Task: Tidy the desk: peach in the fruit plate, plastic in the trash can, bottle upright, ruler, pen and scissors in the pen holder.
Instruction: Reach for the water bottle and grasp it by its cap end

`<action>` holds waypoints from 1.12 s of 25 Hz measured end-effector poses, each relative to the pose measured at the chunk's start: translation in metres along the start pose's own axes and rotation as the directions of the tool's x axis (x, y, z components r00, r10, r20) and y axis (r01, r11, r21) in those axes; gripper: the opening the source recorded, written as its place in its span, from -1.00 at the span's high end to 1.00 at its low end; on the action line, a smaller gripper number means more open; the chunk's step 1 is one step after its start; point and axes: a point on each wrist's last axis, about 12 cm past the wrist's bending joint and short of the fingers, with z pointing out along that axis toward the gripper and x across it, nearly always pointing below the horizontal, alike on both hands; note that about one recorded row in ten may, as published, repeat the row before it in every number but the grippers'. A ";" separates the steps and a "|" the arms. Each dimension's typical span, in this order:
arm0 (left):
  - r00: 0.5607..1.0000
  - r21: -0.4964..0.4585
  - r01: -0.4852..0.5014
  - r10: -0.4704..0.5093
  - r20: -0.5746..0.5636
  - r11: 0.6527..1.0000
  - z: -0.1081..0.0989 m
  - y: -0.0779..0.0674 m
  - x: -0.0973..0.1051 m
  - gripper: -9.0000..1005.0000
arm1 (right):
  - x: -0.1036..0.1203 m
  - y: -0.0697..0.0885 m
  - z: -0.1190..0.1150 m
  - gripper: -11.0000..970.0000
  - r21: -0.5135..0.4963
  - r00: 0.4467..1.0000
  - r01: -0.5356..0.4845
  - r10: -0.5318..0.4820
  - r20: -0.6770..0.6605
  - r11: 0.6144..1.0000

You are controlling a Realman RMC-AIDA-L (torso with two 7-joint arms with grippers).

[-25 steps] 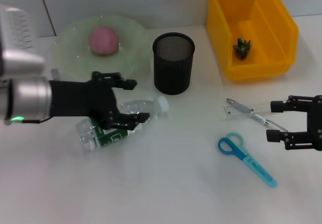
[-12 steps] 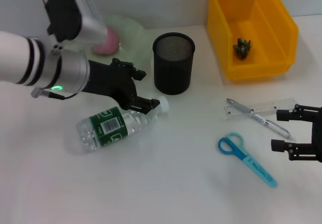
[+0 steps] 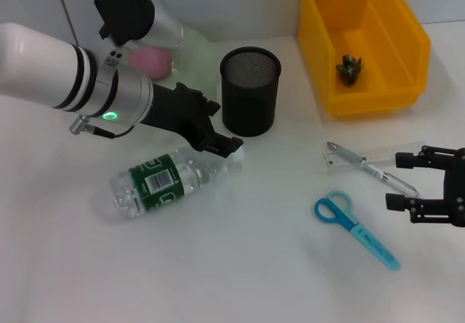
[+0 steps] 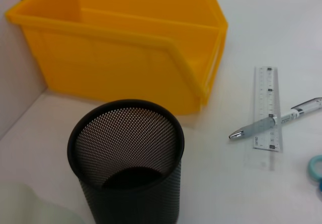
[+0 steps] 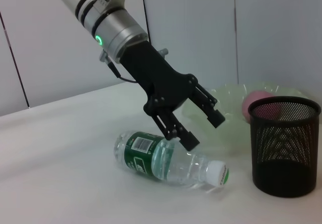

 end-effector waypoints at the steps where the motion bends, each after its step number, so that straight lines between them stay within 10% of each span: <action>1: 1.000 0.001 0.005 -0.005 -0.002 1.000 0.001 0.000 0.001 -0.62 | 0.000 0.000 0.001 -0.61 -0.001 1.000 0.001 -0.001 0.001 1.000; 28: 0.998 0.005 -0.006 0.007 -0.068 1.000 0.016 -0.006 0.016 -0.62 | -0.014 -0.003 0.022 -0.61 -0.069 1.000 0.013 -0.013 -0.001 0.998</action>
